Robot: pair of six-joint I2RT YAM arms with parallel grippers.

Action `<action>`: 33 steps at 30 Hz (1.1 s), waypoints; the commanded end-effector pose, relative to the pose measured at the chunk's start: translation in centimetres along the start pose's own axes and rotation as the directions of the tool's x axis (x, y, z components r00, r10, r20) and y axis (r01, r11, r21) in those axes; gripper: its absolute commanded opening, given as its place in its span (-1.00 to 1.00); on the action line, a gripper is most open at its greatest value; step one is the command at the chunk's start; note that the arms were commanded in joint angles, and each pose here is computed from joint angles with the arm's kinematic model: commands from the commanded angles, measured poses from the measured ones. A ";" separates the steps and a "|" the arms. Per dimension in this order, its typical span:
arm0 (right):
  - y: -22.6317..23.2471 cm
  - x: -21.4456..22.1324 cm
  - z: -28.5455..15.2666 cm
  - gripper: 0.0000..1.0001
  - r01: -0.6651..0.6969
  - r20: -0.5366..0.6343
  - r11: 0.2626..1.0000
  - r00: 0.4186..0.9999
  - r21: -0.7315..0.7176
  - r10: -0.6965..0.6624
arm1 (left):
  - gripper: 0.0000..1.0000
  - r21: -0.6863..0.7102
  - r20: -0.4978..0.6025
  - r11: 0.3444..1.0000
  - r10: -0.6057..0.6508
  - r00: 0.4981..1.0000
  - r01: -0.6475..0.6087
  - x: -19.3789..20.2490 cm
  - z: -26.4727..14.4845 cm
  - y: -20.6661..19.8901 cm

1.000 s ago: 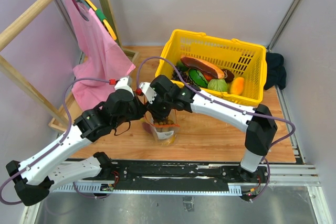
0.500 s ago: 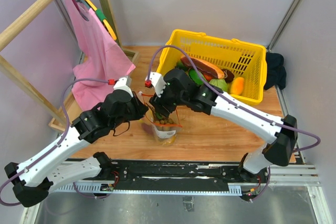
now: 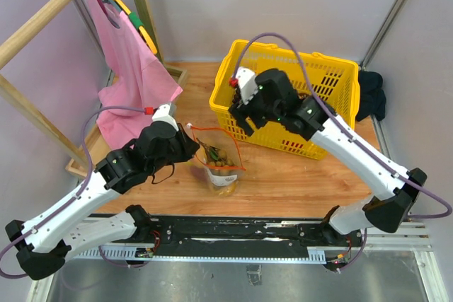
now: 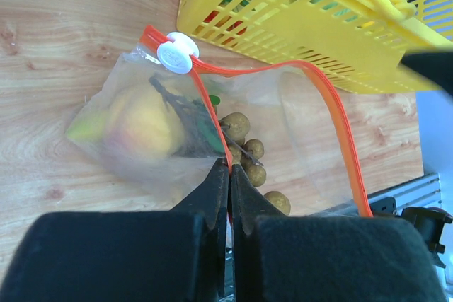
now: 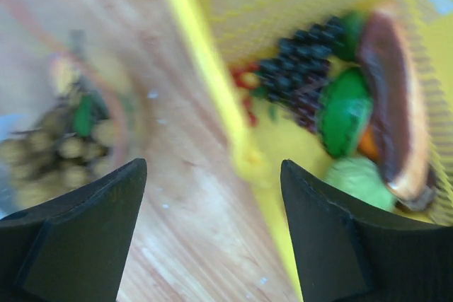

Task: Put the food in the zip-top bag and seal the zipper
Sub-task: Pick up the fake fruit from the bin.

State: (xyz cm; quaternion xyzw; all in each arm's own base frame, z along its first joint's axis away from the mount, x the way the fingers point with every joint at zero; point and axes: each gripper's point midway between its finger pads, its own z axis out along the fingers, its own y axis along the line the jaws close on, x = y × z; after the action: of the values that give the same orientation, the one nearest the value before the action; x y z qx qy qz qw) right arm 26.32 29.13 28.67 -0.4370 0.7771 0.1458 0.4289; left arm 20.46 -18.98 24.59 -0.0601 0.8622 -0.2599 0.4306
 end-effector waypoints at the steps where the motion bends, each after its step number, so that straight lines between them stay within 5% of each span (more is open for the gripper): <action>1: -7.2 1.6 -2.9 0.58 -0.103 -0.044 0.971 0.992 0.216 0.115 | -0.99 0.021 0.057 1.000 -0.011 0.998 0.009 -1.3 -0.5 -0.5; 16: -19.8 11.9 -3.0 0.83 -0.369 -0.152 0.796 0.859 0.479 0.489 | -0.99 0.007 0.110 1.000 0.001 0.994 -0.002 -2.8 -0.8 -0.5; 21: -21.3 15.2 -1.6 0.99 -0.387 -0.196 0.768 0.817 0.510 0.542 | -0.99 0.000 0.141 1.000 -0.003 0.990 0.003 -3.4 -1.0 -0.3; 33: -20.8 21.3 1.5 0.97 -0.408 -0.422 0.777 0.669 0.480 0.612 | -0.99 0.004 0.145 1.000 -0.004 0.989 0.003 -3.5 -1.1 -0.4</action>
State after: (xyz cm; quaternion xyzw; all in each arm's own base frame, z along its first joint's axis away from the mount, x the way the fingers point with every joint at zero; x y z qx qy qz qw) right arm 39.49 6.95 14.95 -0.1386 0.9593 -0.0154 0.2454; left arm 21.15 -17.79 25.39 -0.0700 0.8508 -0.2416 0.4614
